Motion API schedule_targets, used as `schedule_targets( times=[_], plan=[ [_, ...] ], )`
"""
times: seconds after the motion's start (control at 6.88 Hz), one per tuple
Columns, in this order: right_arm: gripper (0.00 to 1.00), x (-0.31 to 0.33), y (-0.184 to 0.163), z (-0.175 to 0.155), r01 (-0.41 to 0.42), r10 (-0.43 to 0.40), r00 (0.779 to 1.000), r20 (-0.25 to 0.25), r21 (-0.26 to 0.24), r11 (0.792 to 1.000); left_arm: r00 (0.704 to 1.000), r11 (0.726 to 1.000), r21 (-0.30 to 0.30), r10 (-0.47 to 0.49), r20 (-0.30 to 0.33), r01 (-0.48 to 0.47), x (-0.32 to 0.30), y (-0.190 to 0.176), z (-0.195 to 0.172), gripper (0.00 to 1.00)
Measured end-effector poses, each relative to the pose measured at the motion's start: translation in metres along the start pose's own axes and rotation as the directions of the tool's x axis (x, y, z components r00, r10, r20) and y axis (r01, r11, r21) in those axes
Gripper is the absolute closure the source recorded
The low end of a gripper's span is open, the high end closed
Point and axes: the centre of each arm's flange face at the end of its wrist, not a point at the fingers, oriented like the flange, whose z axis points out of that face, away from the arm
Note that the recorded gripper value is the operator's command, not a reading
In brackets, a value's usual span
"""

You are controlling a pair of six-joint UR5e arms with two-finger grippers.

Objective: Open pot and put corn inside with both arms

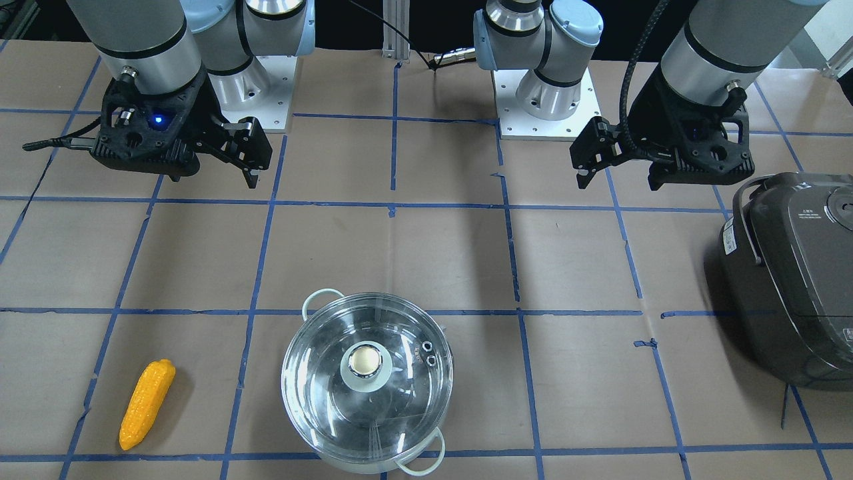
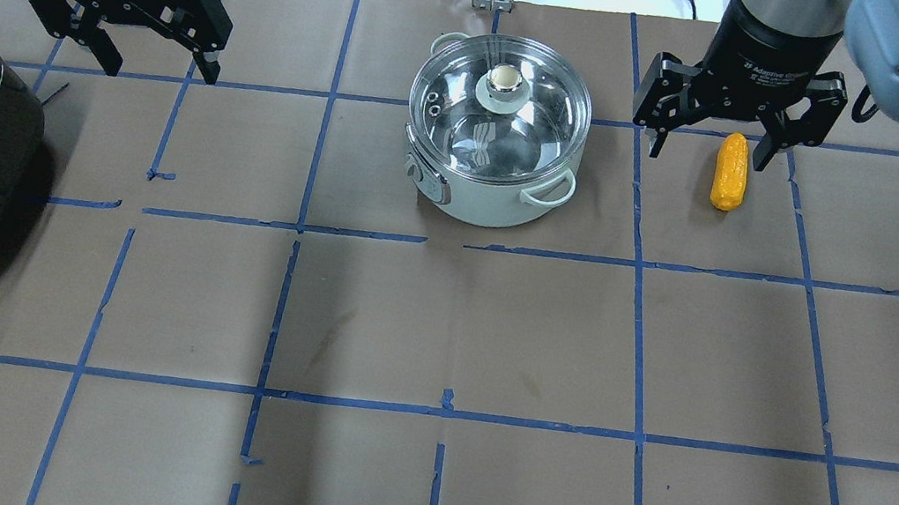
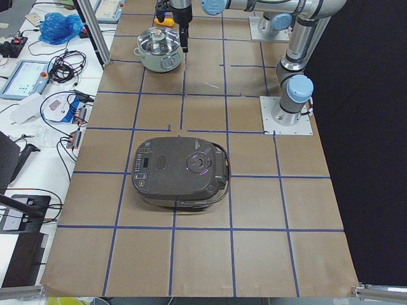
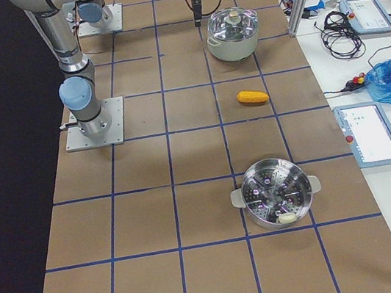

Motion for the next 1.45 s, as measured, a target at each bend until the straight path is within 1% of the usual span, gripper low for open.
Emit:
schedule_targets(
  times=[0.15,0.29,0.44,0.58,0.73,0.87,1.02,1.16,1.31,1.45],
  plan=[
    [0.01,0.009,-0.014,-0.004,-0.024,0.024,1.000,0.002,0.007,1.000,1.000,1.000,0.003,0.001,-0.001,-0.001,0.000,-0.001,0.003,0.00],
    [0.02,0.031,-0.034,-0.005,-0.064,0.064,0.998,0.000,-0.007,0.998,1.000,1.000,0.004,0.001,0.000,-0.001,0.000,-0.002,0.005,0.00],
    [0.01,0.059,-0.051,-0.005,-0.104,0.103,0.995,-0.007,-0.030,0.994,1.000,1.000,0.021,-0.003,-0.002,0.003,0.000,-0.006,0.006,0.00],
    [0.01,0.086,-0.066,-0.003,-0.134,0.134,0.991,-0.005,-0.033,0.990,1.000,0.998,0.056,-0.006,-0.022,0.007,0.002,-0.019,0.006,0.00],
    [0.02,0.103,-0.085,0.006,-0.137,0.137,0.991,0.002,-0.015,0.990,0.998,0.996,0.090,0.009,-0.054,-0.004,0.012,-0.038,0.013,0.00],
    [0.03,0.112,-0.110,0.028,-0.120,0.120,0.993,0.005,0.007,0.993,0.997,0.993,0.119,0.031,-0.076,-0.022,0.034,-0.063,0.026,0.00],
    [0.05,0.121,-0.136,0.060,-0.119,0.119,0.993,0.005,0.018,0.993,0.996,0.990,0.136,0.035,-0.085,-0.023,0.069,-0.086,0.040,0.00],
    [0.05,0.132,-0.162,0.103,-0.129,0.129,0.992,0.007,0.014,0.992,0.995,0.989,0.148,0.024,-0.095,-0.009,0.108,-0.105,0.052,0.00],
    [0.07,0.140,-0.184,0.152,-0.134,0.134,0.991,0.008,0.003,0.991,0.994,0.989,0.149,-0.007,-0.108,0.024,0.148,-0.120,0.065,0.00],
    [0.07,0.149,-0.198,0.198,-0.126,0.126,0.992,0.009,0.005,0.992,0.991,0.985,0.158,-0.052,-0.126,0.071,0.186,-0.133,0.083,0.00]
  ],
)
